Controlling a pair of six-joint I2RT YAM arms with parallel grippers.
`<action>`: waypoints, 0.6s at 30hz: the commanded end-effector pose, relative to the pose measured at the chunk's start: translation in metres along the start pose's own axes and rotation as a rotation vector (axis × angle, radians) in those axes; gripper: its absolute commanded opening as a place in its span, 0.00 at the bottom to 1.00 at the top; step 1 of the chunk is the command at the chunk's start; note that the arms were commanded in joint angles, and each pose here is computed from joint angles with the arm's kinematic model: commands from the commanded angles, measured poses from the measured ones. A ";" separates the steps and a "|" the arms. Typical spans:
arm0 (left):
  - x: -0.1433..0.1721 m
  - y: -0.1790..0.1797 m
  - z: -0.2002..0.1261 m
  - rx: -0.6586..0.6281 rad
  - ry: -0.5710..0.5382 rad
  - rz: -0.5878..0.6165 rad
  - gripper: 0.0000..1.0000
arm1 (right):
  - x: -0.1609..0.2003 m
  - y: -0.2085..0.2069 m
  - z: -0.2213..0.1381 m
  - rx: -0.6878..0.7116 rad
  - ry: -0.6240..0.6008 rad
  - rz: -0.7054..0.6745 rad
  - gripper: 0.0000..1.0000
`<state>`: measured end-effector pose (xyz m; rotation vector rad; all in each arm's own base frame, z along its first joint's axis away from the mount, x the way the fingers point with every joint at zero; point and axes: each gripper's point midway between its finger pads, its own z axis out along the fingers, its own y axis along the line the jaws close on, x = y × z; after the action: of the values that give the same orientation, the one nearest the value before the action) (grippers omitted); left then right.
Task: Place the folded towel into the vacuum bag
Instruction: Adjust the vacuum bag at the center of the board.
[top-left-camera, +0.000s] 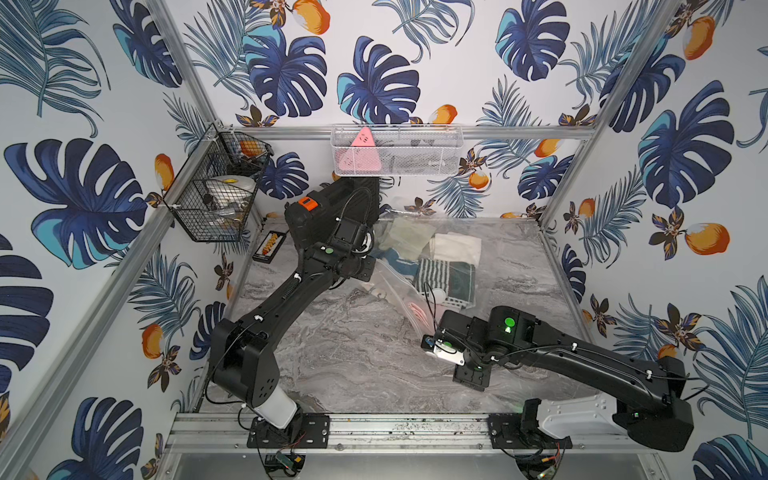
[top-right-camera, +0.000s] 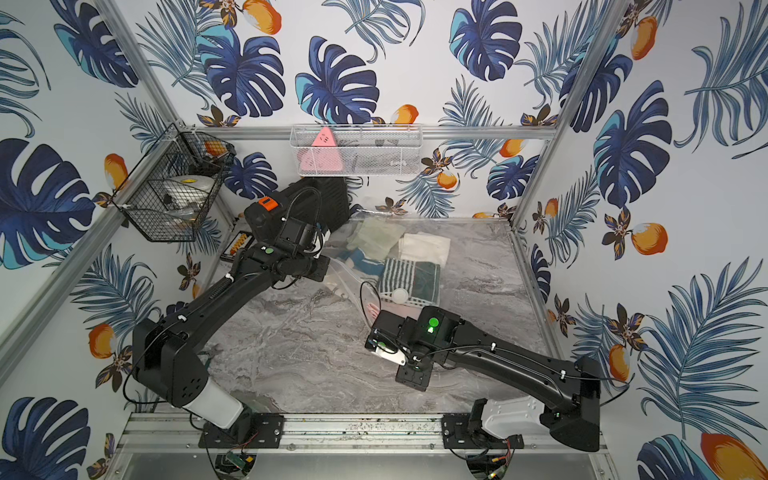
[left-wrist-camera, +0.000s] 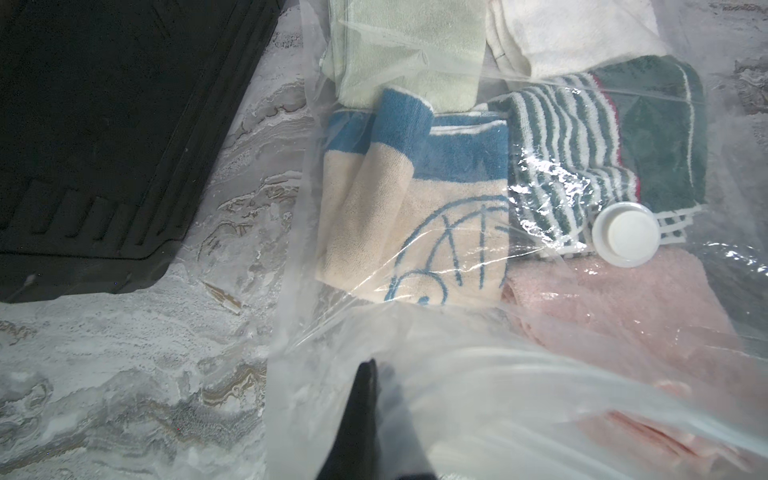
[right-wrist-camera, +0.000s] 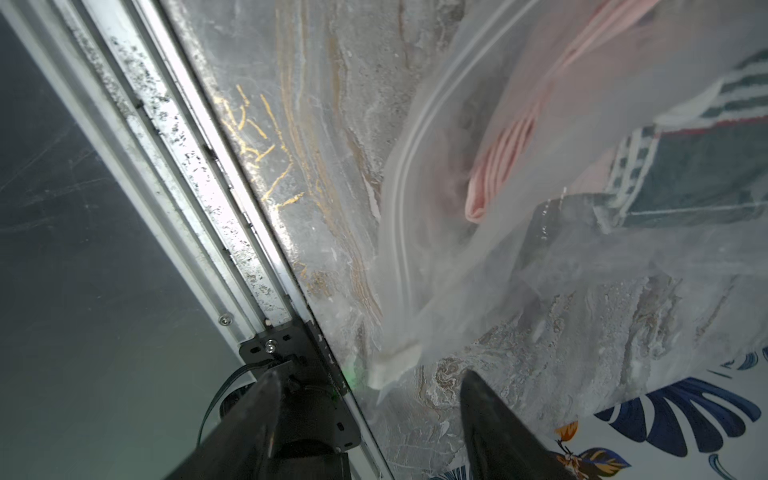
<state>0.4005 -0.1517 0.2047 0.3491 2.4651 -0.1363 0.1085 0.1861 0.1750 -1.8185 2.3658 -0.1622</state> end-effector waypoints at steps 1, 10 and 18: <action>-0.009 0.001 -0.005 0.003 -0.035 -0.019 0.00 | -0.006 0.003 0.010 0.006 0.013 -0.004 0.71; -0.009 0.005 -0.008 -0.006 -0.044 -0.028 0.00 | -0.021 -0.009 0.039 0.095 0.015 0.051 0.64; -0.011 0.017 -0.015 -0.038 -0.073 -0.059 0.00 | -0.008 -0.045 0.053 0.304 0.010 0.045 0.21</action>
<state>0.3983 -0.1389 0.2122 0.3086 2.4481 -0.1235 0.1405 0.1808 0.1219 -1.7180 2.3265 -0.4327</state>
